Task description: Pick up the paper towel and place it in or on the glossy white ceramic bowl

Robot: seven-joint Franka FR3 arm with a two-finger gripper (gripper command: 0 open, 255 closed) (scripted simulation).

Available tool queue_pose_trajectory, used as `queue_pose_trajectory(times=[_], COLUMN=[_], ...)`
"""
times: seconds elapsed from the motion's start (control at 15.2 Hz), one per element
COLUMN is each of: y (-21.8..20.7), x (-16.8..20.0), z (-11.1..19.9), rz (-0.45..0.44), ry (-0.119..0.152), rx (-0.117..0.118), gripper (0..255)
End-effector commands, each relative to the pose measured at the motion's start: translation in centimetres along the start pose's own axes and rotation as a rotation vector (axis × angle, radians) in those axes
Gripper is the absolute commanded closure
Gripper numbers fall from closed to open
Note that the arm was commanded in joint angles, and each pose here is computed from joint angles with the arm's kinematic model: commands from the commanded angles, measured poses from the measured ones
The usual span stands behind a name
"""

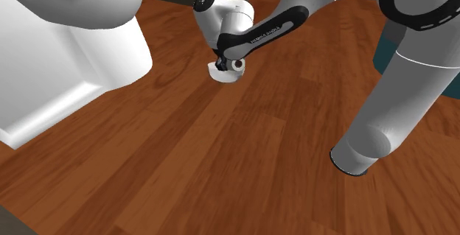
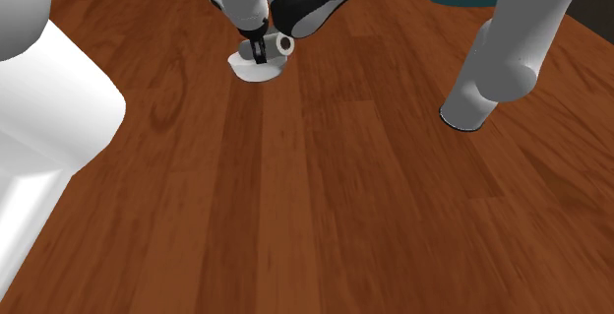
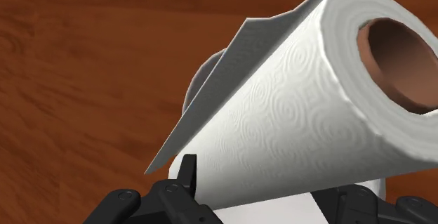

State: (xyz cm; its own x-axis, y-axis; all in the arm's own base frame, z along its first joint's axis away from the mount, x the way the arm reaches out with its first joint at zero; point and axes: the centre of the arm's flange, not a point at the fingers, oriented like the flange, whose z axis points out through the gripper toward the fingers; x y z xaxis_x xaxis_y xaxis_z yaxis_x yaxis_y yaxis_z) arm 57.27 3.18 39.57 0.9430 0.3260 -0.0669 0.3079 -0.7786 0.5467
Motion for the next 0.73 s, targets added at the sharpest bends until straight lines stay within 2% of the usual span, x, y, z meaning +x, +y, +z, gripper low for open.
queue_pose_trajectory(times=[0.0, 0.46, 0.53, 0.66], y=[-0.55, -0.55, -0.62, -0.55], x=[-0.03, -0.03, 0.02, 0.12], z=[0.99, 0.99, 0.96, 0.88], rz=[-0.002, -0.002, -0.002, -0.002], ry=[-0.007, -0.007, -0.007, -0.007], rx=[0.005, 0.005, 0.005, 0.005], gripper=[255, 255, 0, 0])
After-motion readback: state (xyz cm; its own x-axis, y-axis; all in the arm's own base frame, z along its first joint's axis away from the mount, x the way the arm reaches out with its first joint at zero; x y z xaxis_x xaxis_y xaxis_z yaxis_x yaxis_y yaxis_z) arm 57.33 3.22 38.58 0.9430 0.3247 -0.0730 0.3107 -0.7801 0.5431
